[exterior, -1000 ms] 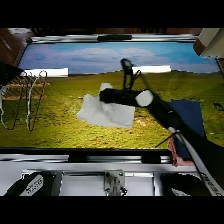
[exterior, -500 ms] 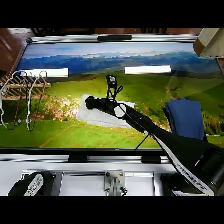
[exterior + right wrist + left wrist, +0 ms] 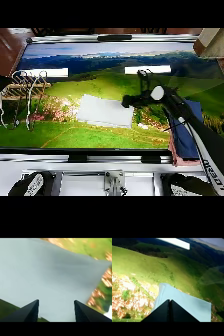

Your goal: Fold the shirts.

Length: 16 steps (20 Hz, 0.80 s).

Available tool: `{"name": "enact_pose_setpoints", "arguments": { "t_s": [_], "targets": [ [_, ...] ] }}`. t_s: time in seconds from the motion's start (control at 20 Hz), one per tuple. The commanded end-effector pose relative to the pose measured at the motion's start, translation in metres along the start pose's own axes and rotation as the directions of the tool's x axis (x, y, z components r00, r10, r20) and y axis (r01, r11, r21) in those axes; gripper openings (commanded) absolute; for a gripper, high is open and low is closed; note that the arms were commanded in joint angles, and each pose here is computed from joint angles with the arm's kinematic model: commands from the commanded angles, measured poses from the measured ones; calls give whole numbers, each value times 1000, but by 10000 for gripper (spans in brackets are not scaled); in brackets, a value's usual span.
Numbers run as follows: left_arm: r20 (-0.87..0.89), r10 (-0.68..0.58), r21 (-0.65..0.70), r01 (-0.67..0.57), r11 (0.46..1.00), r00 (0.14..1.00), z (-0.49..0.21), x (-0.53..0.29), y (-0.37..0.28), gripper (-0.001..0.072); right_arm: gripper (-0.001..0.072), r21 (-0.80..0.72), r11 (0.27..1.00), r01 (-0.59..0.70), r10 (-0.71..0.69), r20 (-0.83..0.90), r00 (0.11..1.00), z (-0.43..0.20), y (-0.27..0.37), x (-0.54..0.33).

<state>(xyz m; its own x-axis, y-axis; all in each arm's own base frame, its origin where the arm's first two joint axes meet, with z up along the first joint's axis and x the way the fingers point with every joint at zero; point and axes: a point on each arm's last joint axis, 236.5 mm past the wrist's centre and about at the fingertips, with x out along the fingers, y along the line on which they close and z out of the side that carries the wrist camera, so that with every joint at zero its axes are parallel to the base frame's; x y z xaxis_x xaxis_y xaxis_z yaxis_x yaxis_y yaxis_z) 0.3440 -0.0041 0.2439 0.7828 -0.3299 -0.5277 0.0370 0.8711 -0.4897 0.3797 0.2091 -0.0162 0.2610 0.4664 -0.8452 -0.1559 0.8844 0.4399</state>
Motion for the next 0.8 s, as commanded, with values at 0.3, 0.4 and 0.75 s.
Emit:
{"name": "enact_pose_setpoints", "arguments": {
  "t_s": [0.3,0.4,0.75],
  "targets": [
    [-25,5,-13,-6,1000,1000,-11,9,9,35,553,256,962,-96,128,-114,985,-47,-33,53],
    [-28,4,-13,-5,1000,1000,-12,9,9,35,553,279,955,-96,126,-93,988,-42,-38,63],
    [-28,5,-14,-5,1000,1000,-12,9,9,36,78,314,928,-201,230,-58,971,-33,-22,77]
  ]
}}
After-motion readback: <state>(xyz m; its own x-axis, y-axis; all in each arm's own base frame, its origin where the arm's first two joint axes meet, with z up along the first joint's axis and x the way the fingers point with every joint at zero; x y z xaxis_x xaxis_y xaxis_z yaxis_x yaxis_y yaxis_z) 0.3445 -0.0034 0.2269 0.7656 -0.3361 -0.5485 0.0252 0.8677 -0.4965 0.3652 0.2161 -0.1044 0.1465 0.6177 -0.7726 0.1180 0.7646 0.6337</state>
